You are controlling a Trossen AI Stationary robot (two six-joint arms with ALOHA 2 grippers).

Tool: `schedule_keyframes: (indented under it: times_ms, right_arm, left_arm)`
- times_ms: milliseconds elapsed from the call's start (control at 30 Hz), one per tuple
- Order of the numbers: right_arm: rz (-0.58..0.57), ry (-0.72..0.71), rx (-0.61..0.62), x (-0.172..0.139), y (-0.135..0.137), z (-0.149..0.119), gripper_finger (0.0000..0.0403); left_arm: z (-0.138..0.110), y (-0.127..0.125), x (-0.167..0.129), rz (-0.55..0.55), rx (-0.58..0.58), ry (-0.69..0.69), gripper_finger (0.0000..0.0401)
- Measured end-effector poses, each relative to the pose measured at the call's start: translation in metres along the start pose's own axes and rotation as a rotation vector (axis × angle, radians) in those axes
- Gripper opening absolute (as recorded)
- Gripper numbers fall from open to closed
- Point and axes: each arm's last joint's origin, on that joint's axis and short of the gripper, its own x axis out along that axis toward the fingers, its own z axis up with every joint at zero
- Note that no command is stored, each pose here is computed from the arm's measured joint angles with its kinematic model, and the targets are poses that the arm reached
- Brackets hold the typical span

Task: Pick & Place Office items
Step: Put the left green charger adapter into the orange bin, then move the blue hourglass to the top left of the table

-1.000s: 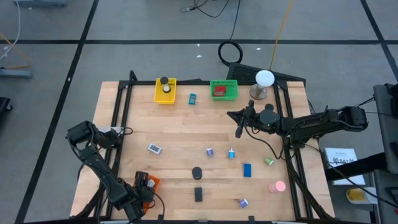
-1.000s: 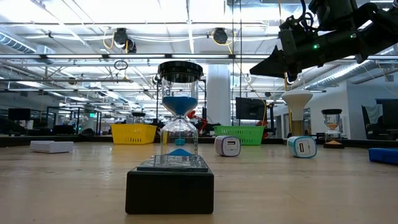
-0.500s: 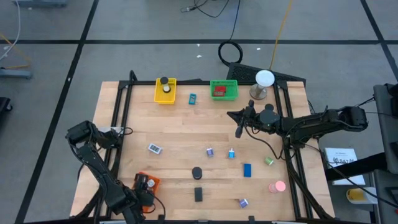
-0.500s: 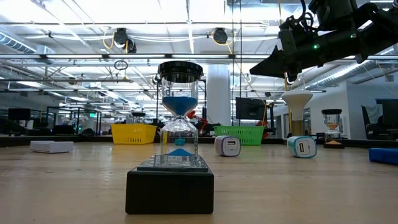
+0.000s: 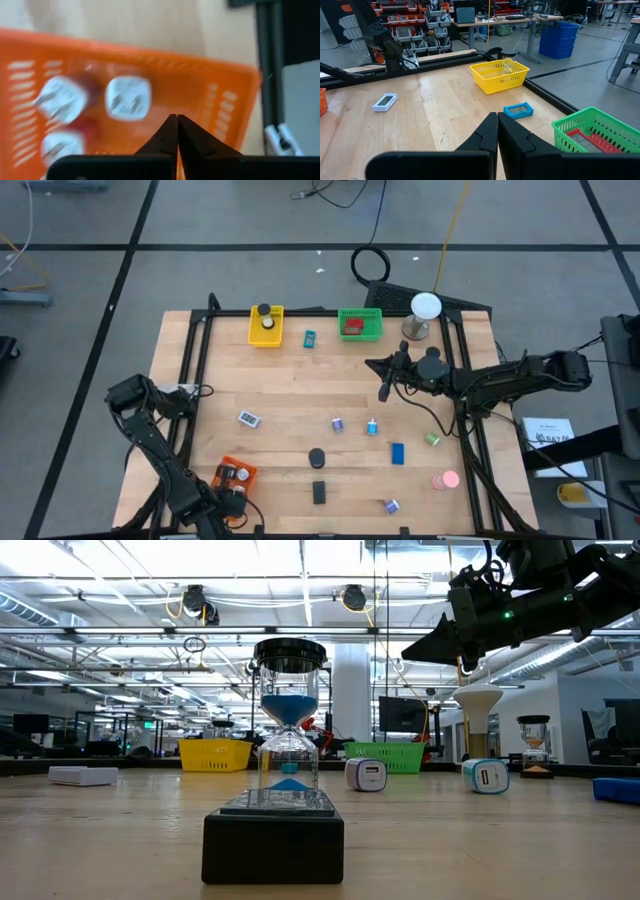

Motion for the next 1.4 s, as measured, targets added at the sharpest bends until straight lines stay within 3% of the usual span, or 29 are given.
schedule_keyframes:
  times_ms: [133,300,800,967,1100,1267,1400]
  right_arm:
    - [0.001,0.000,0.000,0.000,0.000,0.000,0.0002]
    - [0.001,0.000,0.000,0.000,0.000,0.000,0.0002]
    - [0.001,0.000,0.000,0.000,0.000,0.000,0.0002]
    - [0.001,0.000,0.000,0.000,0.000,0.000,0.0002]
    - [0.001,0.001,0.000,0.000,0.000,0.000,0.0002]
    - [0.001,0.007,-0.002,0.000,0.000,-0.001,0.0002]
    - [0.001,0.007,-0.004,0.000,0.000,-0.001,0.0002]
  left_arm:
    - [0.001,-0.001,0.012,-0.049,0.008,-0.055,0.0015]
    - [-0.003,0.007,0.020,-0.003,-0.008,-0.048,0.0003]
    - [-0.003,0.015,0.019,0.101,-0.036,-0.061,0.0014]
    - [-0.004,0.021,0.001,0.115,-0.076,-0.033,0.0005]
    - [-0.006,0.026,-0.024,0.092,-0.081,-0.132,0.0007]
    - [-0.011,0.036,-0.059,0.154,-0.049,-0.377,0.0005]
    - [-0.009,0.049,-0.068,0.186,0.005,-0.589,0.0007]
